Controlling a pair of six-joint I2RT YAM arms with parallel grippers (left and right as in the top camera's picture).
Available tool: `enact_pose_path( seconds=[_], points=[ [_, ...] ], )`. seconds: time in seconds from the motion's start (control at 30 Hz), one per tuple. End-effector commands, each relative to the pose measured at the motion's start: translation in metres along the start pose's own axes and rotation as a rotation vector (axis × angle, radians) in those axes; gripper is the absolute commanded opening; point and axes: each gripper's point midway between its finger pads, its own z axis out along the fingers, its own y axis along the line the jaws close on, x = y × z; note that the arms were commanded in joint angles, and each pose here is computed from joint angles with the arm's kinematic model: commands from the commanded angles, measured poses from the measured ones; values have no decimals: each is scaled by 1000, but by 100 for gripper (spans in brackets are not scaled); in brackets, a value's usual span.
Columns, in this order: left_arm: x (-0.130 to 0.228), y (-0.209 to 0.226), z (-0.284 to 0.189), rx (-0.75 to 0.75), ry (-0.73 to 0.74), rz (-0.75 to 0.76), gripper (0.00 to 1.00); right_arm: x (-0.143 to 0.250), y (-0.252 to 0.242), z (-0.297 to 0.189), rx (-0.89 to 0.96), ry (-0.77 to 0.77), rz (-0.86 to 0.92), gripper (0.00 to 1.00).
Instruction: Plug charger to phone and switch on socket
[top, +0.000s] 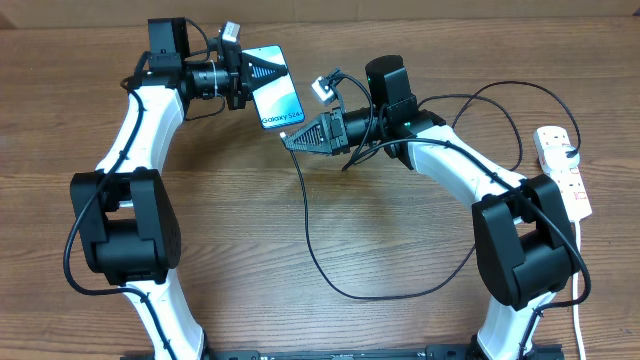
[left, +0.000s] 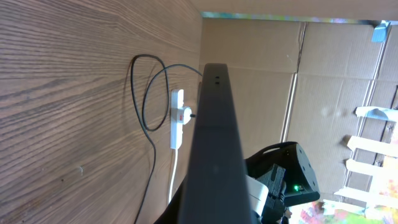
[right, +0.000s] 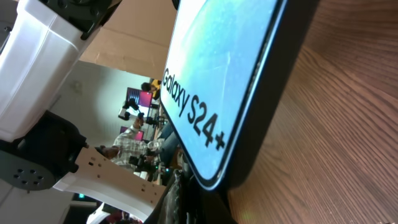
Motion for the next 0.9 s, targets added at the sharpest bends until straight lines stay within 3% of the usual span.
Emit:
enact_pose_path(
  seconds=[0.0,0.87],
  points=[
    [0,-13,-6,20,-4,12,4,0,15,-4,-34,10,-33,4],
    [0,-16,-13,41,4,-42,4,-20,12,-3,15,-73,-9,4]
  ],
)
